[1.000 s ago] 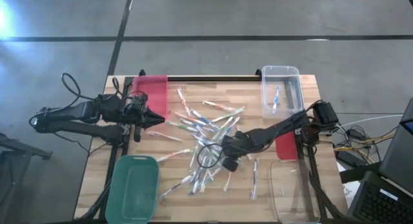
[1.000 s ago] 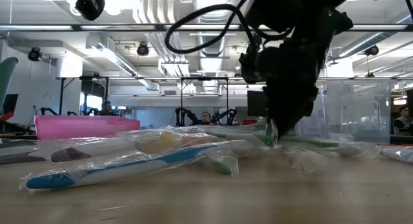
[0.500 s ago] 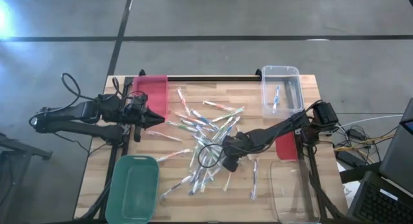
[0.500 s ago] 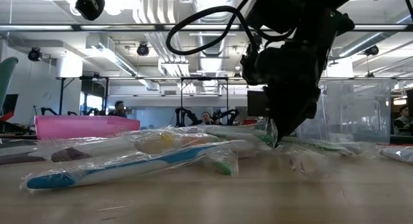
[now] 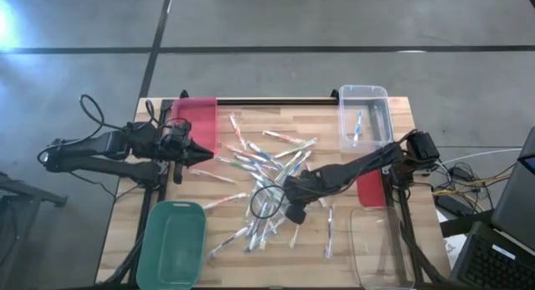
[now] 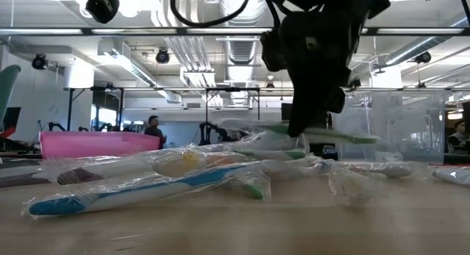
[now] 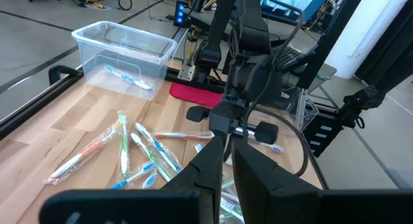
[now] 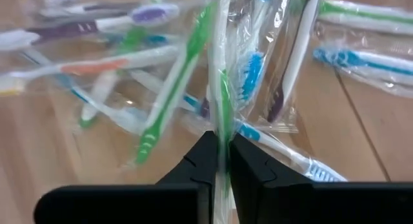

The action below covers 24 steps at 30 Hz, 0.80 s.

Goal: Pick & Place Toothbrushes
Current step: Put the green toothbrush into the green bin

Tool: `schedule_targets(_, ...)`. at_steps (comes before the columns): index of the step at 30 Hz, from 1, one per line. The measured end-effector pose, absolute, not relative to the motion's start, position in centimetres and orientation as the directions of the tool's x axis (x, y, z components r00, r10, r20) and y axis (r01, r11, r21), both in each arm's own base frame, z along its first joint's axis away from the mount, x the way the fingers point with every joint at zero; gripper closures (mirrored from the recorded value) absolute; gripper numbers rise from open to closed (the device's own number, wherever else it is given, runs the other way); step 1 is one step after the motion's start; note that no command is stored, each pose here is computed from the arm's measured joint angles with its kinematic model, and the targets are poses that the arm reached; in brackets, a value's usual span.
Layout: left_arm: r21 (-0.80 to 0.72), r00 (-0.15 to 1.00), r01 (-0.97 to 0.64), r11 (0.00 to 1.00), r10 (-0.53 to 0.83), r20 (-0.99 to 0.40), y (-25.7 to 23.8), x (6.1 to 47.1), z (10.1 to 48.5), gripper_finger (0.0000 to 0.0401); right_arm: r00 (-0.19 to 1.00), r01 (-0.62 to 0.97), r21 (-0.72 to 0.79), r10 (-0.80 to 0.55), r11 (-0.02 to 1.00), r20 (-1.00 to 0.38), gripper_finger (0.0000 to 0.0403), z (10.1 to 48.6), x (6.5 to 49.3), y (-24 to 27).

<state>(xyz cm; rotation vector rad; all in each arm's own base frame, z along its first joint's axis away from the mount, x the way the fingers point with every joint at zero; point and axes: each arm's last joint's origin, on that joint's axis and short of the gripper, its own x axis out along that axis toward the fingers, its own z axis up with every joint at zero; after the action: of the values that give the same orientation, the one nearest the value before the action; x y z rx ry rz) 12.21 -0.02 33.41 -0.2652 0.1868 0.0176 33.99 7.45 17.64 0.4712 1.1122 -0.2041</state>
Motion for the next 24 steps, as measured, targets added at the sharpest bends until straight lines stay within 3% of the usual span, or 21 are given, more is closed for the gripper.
schedule_targets(13,-0.259,0.983,-0.042,0.965,-0.007,-0.186,0.0,12.2,33.4,0.0362,0.407,0.407,0.252,0.073,0.878,-0.911,0.0345,16.9,33.4,7.3)
schedule_targets(18,-0.259,0.983,-0.042,0.965,-0.007,-0.185,0.0,12.2,33.4,0.0362,0.383,0.412,0.236,0.067,0.880,-0.921,0.0383,16.2,32.9,7.2)
schedule_targets(24,-0.259,0.983,-0.042,0.965,-0.007,-0.186,0.0,12.2,33.4,0.0362,0.382,0.402,0.254,0.090,0.880,-0.920,0.0389,16.3,32.9,7.4)
